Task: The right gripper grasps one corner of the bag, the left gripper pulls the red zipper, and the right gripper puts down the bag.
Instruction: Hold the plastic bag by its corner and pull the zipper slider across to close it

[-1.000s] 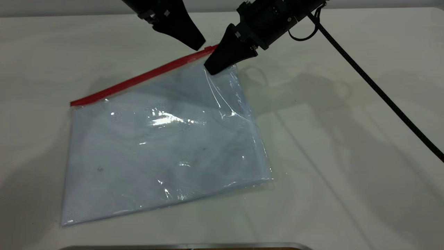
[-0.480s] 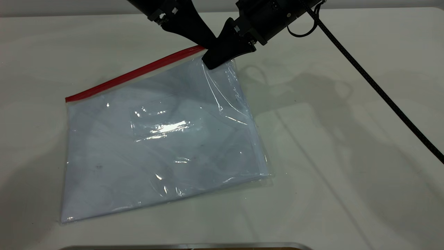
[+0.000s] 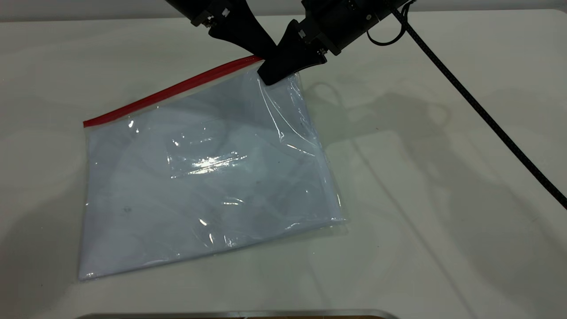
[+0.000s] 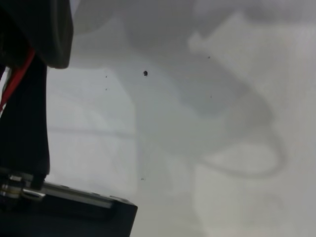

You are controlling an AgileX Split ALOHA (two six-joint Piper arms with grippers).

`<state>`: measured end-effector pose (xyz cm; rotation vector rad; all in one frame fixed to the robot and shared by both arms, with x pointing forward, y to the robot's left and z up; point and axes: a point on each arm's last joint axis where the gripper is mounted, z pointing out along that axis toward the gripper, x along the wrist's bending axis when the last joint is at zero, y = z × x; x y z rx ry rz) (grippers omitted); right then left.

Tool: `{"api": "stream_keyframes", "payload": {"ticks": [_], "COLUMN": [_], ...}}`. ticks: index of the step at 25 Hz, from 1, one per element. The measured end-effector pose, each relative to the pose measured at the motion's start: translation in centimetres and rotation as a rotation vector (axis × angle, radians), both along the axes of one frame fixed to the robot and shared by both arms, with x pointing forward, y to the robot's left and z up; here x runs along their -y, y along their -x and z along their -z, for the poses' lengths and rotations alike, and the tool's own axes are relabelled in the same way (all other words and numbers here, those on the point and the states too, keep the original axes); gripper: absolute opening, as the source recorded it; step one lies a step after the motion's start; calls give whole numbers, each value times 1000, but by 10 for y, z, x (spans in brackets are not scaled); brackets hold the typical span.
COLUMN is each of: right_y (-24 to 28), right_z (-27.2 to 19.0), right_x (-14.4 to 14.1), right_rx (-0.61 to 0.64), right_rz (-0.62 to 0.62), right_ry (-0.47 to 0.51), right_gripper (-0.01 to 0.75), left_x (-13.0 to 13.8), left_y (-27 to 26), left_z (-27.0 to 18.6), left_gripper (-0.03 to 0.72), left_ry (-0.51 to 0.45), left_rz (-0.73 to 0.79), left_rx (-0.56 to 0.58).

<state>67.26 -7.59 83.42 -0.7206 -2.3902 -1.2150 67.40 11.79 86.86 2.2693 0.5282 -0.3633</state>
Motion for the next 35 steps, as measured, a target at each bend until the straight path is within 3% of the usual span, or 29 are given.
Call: {"api": "stream_keyframes", "payload": {"ticks": [5,12,21,29,35], "right_y": [-5,-17,-33,-43,-46], "right_z": [-2,-13,-37,-54,-55], "right_x": [13,38,82,120,131], "right_rx": [-13,-1,13,61,65], "right_rz": [19,65,147,217,242], "right_ry": [-16,-34,-130,-152,-159], "right_gripper": [33,33,33,33,33], "left_x": [1,-3,-38,-85,-119], "left_y": [-1,-6,-19,-23,-27], "left_z": [-1,-1,-2,8,15], "left_gripper": [59,53,53,53,53], "left_ry": [15,19,18,-135,-260], "left_rz": [-6,-34,-116,-143,-221], "left_rx": [5,31,37,14,-14]}}
